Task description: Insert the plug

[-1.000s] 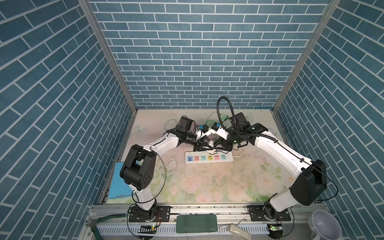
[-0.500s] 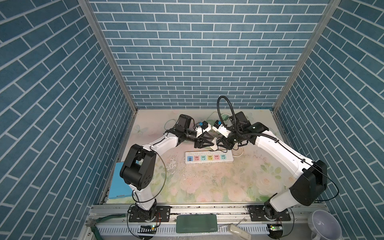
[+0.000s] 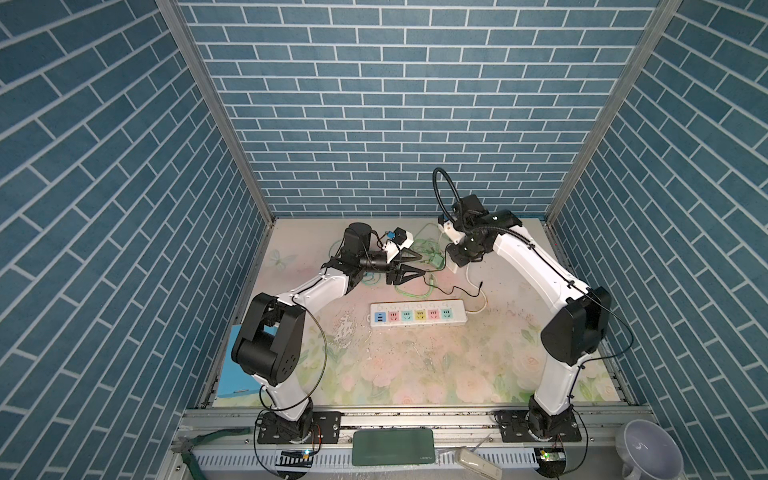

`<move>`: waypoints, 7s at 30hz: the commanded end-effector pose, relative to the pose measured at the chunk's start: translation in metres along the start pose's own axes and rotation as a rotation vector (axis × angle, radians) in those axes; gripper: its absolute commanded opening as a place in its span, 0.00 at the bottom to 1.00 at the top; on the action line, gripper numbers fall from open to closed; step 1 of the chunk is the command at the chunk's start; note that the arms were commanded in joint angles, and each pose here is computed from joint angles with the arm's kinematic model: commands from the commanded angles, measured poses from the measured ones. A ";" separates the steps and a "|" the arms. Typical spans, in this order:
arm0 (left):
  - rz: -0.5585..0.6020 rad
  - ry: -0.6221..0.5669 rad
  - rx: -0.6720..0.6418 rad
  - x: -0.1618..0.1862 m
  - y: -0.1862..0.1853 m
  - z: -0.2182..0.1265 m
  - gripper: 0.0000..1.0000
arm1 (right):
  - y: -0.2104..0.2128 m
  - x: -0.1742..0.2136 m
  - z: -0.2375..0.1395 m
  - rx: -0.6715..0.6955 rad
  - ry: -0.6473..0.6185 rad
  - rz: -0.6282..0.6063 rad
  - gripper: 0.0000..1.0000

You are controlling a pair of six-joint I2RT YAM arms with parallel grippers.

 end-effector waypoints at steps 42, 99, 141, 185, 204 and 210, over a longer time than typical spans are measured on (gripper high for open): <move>-0.075 0.197 -0.005 0.070 -0.011 0.081 0.56 | 0.049 0.096 0.045 -0.081 0.379 0.316 0.05; -0.065 0.143 -0.497 0.049 0.016 0.002 0.57 | 0.069 0.148 0.067 0.177 0.332 0.431 0.05; -0.130 0.111 -0.485 0.057 0.007 0.001 0.59 | 0.062 0.107 0.043 0.017 0.397 0.284 0.22; -0.139 0.099 -0.461 0.054 0.007 0.003 0.59 | 0.060 0.123 0.063 0.045 0.310 0.322 0.42; -0.108 0.131 -0.505 0.050 -0.004 -0.010 0.59 | 0.041 0.095 0.034 -0.071 0.419 0.296 0.08; -0.107 0.118 -0.534 0.052 -0.016 -0.018 0.59 | 0.039 0.084 0.031 -0.147 0.529 0.266 0.06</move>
Point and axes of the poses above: each gripper's point midway between its finger pads, its own z axis out along the fingers, its own y axis along the line the jaws close on, x = y × z, the point moved 8 cm from there along -z, back along the fingers, and after that the axes turned 11 degrees about z, right-handed, at the moved point
